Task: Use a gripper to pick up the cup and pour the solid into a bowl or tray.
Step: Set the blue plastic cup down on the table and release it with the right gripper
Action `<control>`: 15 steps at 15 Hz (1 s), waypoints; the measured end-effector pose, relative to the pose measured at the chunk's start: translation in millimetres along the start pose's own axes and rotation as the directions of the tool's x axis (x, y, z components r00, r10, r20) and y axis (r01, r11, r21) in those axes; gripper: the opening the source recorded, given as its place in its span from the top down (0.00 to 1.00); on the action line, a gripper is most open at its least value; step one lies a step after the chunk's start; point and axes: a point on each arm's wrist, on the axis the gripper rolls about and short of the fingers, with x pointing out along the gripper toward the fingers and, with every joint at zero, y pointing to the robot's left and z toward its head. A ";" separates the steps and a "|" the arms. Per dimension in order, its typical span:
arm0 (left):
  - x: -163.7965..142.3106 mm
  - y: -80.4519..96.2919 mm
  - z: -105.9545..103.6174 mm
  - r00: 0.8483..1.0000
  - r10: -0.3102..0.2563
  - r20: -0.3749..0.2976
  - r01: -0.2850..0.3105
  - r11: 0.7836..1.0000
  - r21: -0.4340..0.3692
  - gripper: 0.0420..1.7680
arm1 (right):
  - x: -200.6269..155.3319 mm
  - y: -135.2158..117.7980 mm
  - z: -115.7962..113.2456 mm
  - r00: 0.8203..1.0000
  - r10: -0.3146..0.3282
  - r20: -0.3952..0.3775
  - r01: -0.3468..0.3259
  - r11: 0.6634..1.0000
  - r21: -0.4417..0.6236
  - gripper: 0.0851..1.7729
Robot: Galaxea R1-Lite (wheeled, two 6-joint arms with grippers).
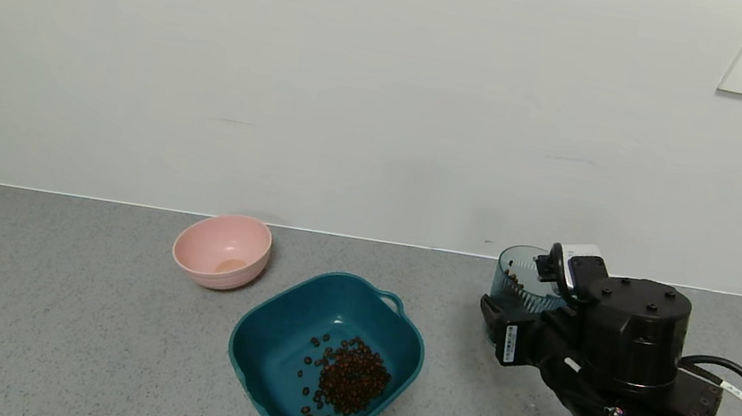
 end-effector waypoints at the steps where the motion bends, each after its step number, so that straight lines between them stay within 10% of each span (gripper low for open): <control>1: 0.0 0.0 0.0 1.000 0.000 0.000 0.000 1.000 0.000 0.01 | 2.3 -1.3 -0.4 1.000 -0.010 0.005 0.010 1.000 0.009 0.25; 15: 0.0 0.0 0.0 1.000 0.000 0.000 0.000 1.000 0.000 0.01 | 101.0 0.2 -21.5 0.992 0.001 0.122 -0.007 0.999 0.049 0.25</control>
